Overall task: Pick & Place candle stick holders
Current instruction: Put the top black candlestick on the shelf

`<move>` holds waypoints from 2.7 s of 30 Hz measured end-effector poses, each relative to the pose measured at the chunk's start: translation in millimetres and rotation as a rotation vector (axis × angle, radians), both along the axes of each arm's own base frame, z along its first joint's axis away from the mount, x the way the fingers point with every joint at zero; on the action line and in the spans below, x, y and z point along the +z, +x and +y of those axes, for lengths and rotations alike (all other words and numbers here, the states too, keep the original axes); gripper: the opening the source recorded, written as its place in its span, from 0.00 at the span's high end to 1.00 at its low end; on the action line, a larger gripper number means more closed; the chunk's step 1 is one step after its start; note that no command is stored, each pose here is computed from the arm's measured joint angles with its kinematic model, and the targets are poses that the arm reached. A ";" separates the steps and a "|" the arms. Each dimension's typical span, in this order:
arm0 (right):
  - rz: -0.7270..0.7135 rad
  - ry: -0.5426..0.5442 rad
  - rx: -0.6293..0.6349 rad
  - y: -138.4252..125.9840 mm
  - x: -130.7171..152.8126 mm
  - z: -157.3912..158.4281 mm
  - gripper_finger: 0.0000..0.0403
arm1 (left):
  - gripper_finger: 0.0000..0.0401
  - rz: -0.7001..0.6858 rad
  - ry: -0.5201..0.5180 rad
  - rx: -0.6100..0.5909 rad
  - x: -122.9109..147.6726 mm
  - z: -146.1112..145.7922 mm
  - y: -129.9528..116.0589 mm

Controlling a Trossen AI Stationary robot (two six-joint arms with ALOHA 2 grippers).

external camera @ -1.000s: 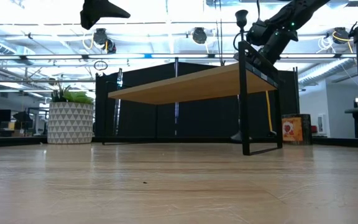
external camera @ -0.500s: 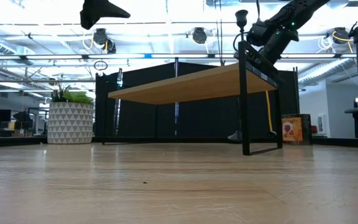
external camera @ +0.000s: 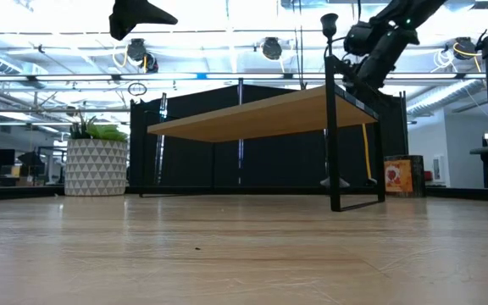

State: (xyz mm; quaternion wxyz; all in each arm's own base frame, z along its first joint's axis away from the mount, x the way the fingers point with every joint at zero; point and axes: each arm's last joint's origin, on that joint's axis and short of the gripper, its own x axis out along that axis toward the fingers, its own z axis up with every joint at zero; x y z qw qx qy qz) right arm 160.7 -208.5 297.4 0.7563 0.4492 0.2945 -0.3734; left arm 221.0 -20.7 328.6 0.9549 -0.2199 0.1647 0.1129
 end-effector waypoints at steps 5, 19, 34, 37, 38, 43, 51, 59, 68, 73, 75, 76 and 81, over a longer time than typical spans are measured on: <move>-0.037 -0.005 0.013 -5.5 9.7 8.6 1.00 | 0.42 0.000 0.000 0.000 0.0 0.0 0.0; -0.159 -0.106 -0.004 -17.3 38.1 25.2 1.00 | 0.42 -0.001 0.001 0.000 0.1 0.0 0.0; -0.500 -0.391 0.121 -27.9 139.4 58.6 1.00 | 0.42 -0.012 0.081 0.081 1.9 2.9 0.1; -0.563 -0.438 0.182 -26.9 163.4 70.3 1.00 | 0.42 -0.058 0.125 0.089 6.9 3.4 1.7; -0.579 -0.451 0.200 -26.0 169.8 74.4 1.00 | 0.42 -0.076 0.142 0.088 9.0 3.4 2.3; -0.649 -0.477 0.302 -18.4 192.5 93.7 1.00 | 0.42 -0.151 0.220 0.089 18.0 3.7 4.4; -0.762 -0.327 0.506 14.9 195.6 110.4 1.00 | 0.42 -0.246 0.271 0.085 28.6 1.8 5.6; -0.747 -0.135 0.612 50.1 180.3 118.9 1.00 | 0.42 -0.225 0.361 0.063 54.0 -10.7 -1.8; -0.699 -0.022 0.703 82.4 164.0 134.2 1.00 | 0.42 -0.244 0.377 0.023 80.3 -22.1 1.5; -0.680 0.010 0.726 96.2 156.5 138.7 1.00 | 0.42 -0.203 0.385 0.013 76.5 -28.0 24.9; -0.672 0.022 0.733 100.4 153.9 140.1 1.00 | 0.42 -0.184 0.386 0.008 76.9 -29.4 34.3; -0.668 0.026 0.735 101.9 152.8 140.3 1.00 | 0.42 -0.171 0.384 -0.005 76.9 -30.1 39.5; -0.655 0.040 0.747 109.4 148.1 142.1 1.00 | 0.42 -0.119 0.336 -0.062 81.7 -27.9 64.8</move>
